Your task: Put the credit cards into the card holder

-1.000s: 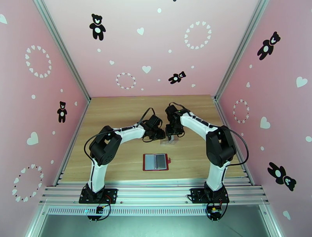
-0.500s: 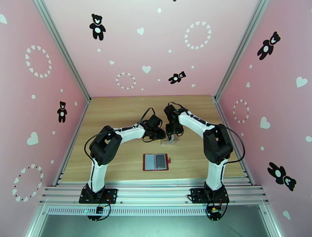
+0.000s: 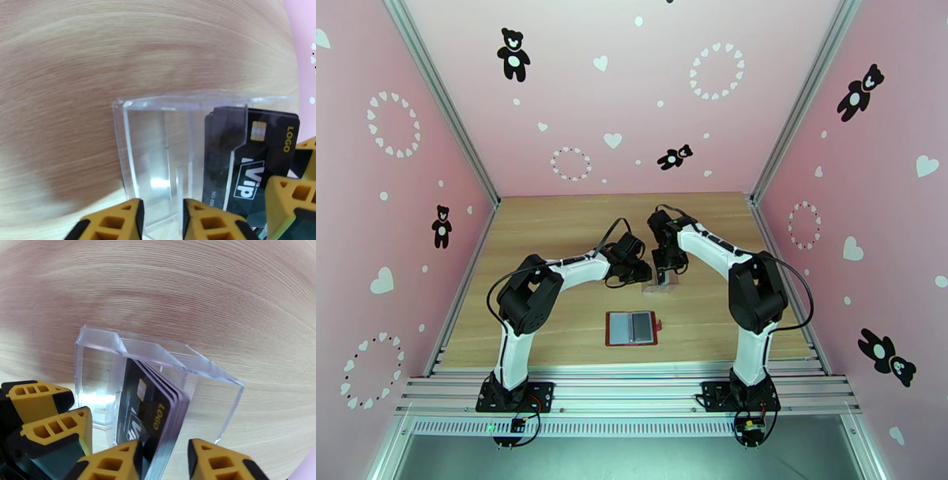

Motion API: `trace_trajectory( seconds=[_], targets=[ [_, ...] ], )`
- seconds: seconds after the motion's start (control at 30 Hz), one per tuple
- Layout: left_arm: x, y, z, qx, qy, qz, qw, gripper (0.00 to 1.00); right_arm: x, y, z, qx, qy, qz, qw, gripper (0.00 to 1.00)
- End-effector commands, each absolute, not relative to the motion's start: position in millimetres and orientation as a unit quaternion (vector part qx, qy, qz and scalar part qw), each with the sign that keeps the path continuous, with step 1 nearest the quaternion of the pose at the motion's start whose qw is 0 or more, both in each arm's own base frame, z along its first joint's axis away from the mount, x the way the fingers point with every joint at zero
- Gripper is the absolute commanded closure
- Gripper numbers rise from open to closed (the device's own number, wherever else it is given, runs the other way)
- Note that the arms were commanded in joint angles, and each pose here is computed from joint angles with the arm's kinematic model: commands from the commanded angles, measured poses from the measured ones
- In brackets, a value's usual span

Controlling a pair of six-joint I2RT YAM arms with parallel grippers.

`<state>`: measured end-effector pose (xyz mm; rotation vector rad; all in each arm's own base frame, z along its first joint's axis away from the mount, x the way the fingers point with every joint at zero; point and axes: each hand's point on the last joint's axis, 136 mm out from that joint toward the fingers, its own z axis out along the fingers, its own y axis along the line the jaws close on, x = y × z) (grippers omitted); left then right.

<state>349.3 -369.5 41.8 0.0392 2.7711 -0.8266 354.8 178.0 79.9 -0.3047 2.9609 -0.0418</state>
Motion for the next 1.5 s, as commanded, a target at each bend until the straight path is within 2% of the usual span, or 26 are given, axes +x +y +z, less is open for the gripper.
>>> trace_trajectory(
  seconds=[0.0, 0.43, 0.8, 1.27, 1.47],
  targets=[
    [346, -359, 27, 0.012, 0.959, -0.263, 0.107, 0.69, 351, 160, 92, -0.098, 0.991, -0.047, 0.080, 0.70],
    [345, -359, 27, 0.014, 0.959, -0.264, 0.106, 0.69, 353, 156, 98, -0.101, 0.990, -0.059, 0.083, 0.71],
    [345, -360, 27, 0.014, 0.959, -0.264, 0.106, 0.69, 352, 158, 99, -0.104, 0.990, -0.055, 0.081, 0.89],
    [346, -360, 30, 0.015, 0.957, -0.267, 0.108, 0.69, 348, 169, 115, -0.103, 0.991, -0.018, 0.090, 0.99],
    [346, -361, 35, 0.016, 0.955, -0.273, 0.113, 0.69, 344, 174, 124, -0.098, 0.990, 0.006, 0.097, 1.00]
  ],
)
